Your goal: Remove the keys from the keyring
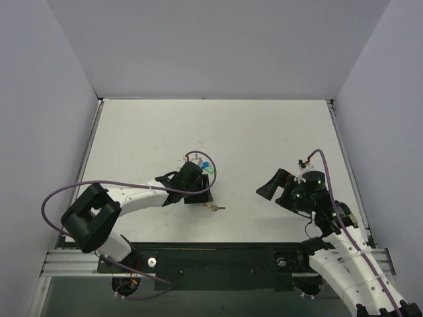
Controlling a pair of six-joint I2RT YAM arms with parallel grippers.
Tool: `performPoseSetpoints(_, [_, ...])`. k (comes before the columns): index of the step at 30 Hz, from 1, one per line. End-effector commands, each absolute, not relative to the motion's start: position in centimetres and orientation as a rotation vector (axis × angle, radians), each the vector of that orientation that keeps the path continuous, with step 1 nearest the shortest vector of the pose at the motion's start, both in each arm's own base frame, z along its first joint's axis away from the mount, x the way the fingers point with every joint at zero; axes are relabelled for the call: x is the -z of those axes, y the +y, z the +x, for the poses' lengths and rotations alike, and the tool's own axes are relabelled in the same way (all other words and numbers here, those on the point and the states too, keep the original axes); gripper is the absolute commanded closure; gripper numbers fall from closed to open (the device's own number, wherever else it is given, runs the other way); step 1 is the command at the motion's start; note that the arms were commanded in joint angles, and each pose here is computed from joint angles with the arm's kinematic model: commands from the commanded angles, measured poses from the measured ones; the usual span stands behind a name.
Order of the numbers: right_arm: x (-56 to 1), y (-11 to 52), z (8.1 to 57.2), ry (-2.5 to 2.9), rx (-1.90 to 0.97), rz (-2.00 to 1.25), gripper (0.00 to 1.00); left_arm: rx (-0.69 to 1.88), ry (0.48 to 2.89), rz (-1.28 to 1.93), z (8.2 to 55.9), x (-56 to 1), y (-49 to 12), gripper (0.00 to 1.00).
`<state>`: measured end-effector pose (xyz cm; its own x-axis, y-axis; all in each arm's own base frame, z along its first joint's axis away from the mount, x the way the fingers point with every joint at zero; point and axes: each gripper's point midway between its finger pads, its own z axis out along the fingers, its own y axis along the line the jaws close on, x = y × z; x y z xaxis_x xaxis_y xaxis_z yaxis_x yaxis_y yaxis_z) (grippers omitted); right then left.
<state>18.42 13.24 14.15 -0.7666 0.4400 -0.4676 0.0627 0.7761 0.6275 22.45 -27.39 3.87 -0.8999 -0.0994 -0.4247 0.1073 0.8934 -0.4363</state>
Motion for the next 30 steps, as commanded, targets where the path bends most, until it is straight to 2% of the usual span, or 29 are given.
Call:
performPoseSetpoints(1, [-14.4, 13.4, 18.3, 2.342, -0.813, 0.365, 0.00, 0.645, 2.580, -0.053, 23.5, -4.4, -28.7, 0.37])
performPoseSetpoints(15, [-14.3, 13.4, 18.3, 2.346, -0.807, 0.354, 0.00, 0.534, 2.655, -0.076, 22.4, -2.3, -29.3, 0.54])
performPoseSetpoints(19, [-14.1, 13.3, 18.2, 2.355, -0.802, 0.353, 0.00, 0.522, 2.666, -0.078, 22.1, -2.0, -29.1, 0.65])
performPoseSetpoints(27, [-13.9, 13.3, 18.2, 2.359, -0.798, 0.354, 0.00, 0.530, 2.668, -0.073, 22.1, -2.0, -29.5, 1.00])
performPoseSetpoints(30, [-14.1, 13.3, 18.2, 2.353, -0.805, 0.354, 0.00, 0.555, 2.649, -0.068, 22.2, -3.0, -29.9, 1.00])
